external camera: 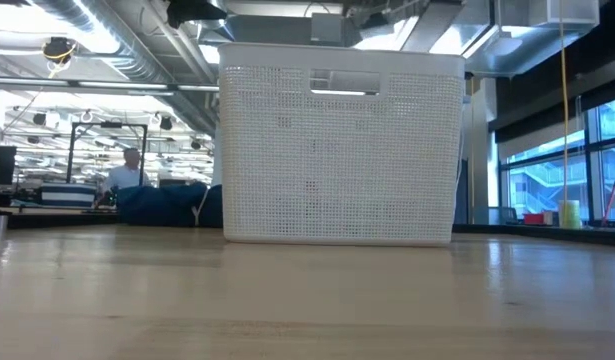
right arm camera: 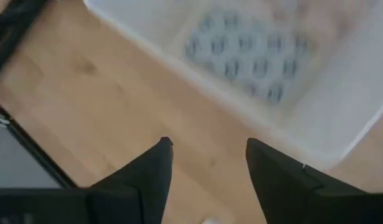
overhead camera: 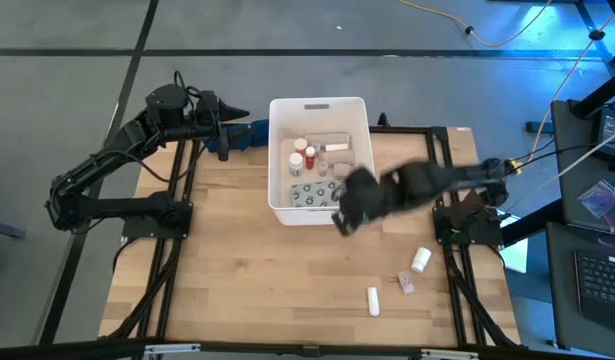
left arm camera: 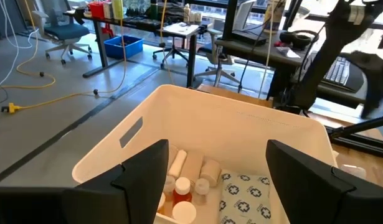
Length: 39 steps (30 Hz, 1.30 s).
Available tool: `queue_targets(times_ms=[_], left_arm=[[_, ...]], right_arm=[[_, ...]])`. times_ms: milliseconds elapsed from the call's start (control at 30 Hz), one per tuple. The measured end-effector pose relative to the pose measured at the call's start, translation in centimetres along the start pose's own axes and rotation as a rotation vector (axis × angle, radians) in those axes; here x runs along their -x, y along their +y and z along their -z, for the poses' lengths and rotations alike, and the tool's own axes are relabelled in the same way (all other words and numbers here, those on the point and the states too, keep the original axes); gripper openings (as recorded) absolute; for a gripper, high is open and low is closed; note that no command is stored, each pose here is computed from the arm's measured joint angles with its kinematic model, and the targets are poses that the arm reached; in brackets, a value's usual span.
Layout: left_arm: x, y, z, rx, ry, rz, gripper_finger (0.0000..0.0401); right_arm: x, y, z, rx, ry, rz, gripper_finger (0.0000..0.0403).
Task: Pick & place medical supplies in basket/bin
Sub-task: Put the white gauze into the bin
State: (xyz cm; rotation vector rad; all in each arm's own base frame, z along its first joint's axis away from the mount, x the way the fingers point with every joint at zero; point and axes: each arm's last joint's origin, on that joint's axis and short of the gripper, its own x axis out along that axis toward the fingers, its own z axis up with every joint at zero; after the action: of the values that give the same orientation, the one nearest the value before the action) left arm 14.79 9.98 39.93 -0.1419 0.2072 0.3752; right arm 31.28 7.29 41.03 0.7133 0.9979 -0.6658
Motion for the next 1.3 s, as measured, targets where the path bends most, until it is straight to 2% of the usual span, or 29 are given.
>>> queue_targets(times_ms=[233, 367, 467, 533, 700, 800, 1033, 1300], left_arm=[[0.0, 0.0, 0.0, 0.001, 0.002, 0.0, 0.0262], [0.0, 0.0, 0.0, 0.001, 0.005, -0.001, 0.0261], [0.0, 0.0, 0.0, 0.001, 0.005, 0.0, 0.026], [0.0, 0.0, 0.0, 0.001, 0.005, -0.001, 0.026], [0.0, 0.0, 0.0, 0.001, 0.005, -0.001, 0.0262], [0.0, 0.0, 0.0, 0.002, 0.005, -0.001, 0.0261], [0.0, 0.0, 0.1, 0.003, 0.011, -0.001, 0.0262], [0.0, 0.0, 0.2, 0.006, 0.021, -0.001, 0.026]], right_arm=[[-4.5, 1.5, 10.3, -0.229, 0.19, 0.177, 0.0185], [-8.1, 2.1, 15.2, -0.291, 0.301, 0.142, 0.018], [-10.7, 2.1, 17.7, -0.343, 0.367, 0.086, 0.018], [-12.3, 1.5, 19.0, -0.366, 0.399, 0.094, 0.018], [-15.3, -0.2, 20.7, -0.38, 0.429, 0.116, 0.018], [-16.5, -0.6, 21.0, -0.382, 0.443, 0.085, 0.018], [-18.3, -1.8, 21.8, -0.363, 0.483, 0.073, 0.018], [-19.9, -3.1, 21.4, -0.389, 0.476, 0.092, 0.0179]])
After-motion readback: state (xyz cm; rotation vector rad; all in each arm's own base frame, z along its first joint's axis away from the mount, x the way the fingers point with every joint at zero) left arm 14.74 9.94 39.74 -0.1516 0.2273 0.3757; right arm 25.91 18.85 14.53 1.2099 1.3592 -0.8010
